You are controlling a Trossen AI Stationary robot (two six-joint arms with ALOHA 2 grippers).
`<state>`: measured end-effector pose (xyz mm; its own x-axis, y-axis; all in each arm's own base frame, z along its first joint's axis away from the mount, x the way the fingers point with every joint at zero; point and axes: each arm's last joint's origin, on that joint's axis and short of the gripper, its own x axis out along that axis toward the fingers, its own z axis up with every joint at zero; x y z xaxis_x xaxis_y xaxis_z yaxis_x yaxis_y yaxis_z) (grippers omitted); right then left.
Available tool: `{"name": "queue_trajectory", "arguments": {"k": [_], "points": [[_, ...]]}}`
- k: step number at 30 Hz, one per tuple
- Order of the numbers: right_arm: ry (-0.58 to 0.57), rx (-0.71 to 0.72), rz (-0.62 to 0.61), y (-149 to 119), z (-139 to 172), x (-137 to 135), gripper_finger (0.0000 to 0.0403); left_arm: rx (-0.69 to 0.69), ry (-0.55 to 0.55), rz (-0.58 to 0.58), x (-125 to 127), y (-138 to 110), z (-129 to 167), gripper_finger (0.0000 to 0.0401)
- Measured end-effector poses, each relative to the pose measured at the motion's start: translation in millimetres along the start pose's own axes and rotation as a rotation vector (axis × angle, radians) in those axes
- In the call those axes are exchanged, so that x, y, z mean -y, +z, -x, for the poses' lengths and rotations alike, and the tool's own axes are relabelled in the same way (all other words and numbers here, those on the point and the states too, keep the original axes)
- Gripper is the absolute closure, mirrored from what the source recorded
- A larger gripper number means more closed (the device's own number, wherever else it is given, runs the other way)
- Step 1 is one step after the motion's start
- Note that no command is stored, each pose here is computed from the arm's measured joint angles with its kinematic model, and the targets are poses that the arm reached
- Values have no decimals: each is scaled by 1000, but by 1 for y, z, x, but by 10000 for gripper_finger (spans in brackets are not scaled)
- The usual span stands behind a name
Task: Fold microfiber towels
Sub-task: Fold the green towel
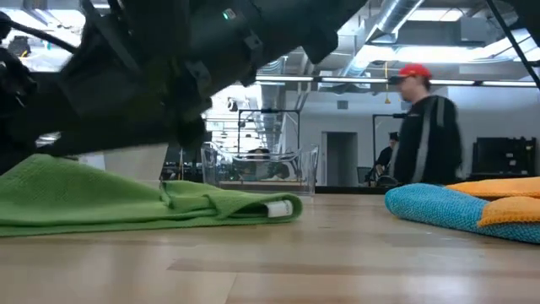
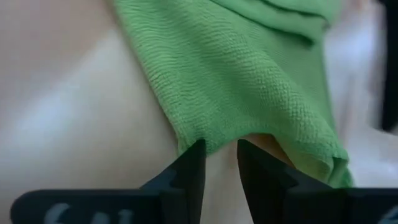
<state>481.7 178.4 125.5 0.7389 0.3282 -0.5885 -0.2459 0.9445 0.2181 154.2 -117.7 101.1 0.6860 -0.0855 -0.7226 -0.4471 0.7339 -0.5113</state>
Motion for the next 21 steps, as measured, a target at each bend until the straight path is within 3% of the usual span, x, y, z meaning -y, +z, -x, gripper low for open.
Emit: {"name": "queue_trajectory", "arguments": {"k": [6, 13, 21], "points": [[57, -63, -146, -11, 3, -14, 238, -9, -54, 24, 9, -5, -5, 338], [10, -136, -160, -24, 3, -27, 268, -10, -106, 15, 29, 1, -4, 366], [-83, -243, -245, -33, 6, -20, 297, -206, -280, -79, 62, 5, 2, 381]]}}
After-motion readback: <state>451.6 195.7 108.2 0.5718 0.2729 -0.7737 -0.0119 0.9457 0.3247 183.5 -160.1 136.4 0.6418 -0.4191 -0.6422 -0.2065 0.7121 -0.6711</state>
